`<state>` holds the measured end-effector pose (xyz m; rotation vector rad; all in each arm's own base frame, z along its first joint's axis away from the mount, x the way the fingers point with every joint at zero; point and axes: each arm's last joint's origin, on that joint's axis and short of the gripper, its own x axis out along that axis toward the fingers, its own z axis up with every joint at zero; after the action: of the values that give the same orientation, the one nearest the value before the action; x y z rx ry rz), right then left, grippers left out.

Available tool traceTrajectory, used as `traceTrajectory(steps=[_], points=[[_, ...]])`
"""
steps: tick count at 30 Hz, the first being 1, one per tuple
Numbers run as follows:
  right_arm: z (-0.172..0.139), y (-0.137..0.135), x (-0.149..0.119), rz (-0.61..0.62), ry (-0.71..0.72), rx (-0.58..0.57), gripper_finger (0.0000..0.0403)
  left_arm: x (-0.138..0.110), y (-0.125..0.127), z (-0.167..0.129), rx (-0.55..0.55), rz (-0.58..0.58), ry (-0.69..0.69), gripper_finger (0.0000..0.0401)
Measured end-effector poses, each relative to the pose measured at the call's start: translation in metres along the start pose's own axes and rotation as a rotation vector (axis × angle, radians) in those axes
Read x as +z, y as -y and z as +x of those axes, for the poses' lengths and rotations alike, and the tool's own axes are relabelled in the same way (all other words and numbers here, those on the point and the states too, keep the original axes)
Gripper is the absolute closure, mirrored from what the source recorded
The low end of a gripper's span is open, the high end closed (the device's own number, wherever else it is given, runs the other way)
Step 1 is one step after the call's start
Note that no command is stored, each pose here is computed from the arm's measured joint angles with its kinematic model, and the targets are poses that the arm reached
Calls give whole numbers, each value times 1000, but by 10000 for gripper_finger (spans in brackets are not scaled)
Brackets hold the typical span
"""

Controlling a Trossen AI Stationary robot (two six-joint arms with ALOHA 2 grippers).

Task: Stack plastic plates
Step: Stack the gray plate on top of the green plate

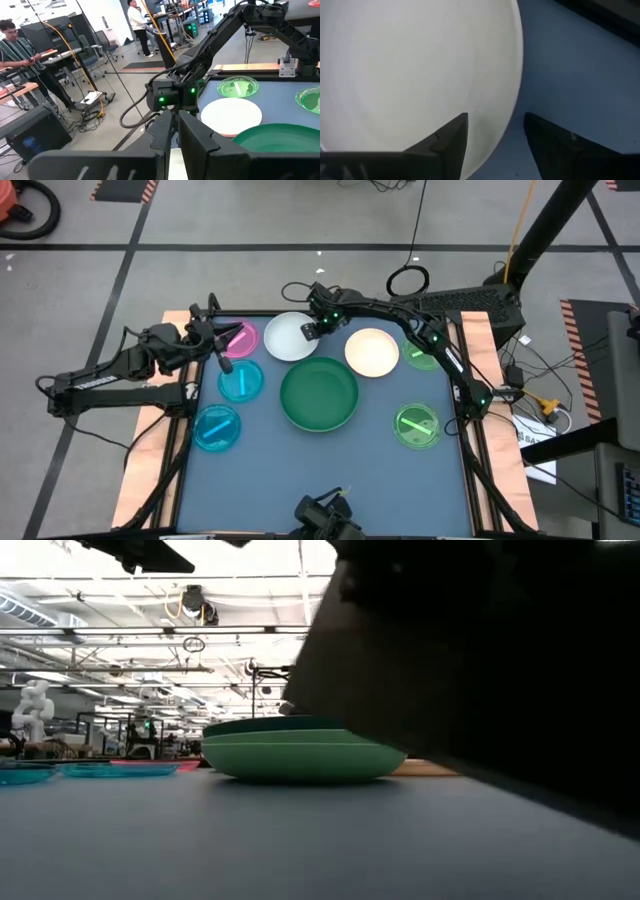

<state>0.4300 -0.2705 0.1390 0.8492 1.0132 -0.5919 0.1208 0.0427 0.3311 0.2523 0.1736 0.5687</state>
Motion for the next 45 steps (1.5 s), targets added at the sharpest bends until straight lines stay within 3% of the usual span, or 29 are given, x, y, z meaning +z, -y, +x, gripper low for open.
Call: traceTrajectory(steps=[11,19,27,33,39,45], points=[[2,5,9,51,66,22,265,0,0,0,0,2,0,359],[2,4,15,48,116,78,385,0,0,0,0,-4,0,359],[-2,8,18,53,101,123,389,0,0,0,0,-24,0,359],[-36,6,28,18,185,111,395,0,0,0,-1,-32,-2,359],[-93,-4,33,-54,285,120,395,-1,0,0,-2,-41,-6,359],[-136,-20,6,-196,128,161,395,-1,0,0,-1,-43,-6,359]])
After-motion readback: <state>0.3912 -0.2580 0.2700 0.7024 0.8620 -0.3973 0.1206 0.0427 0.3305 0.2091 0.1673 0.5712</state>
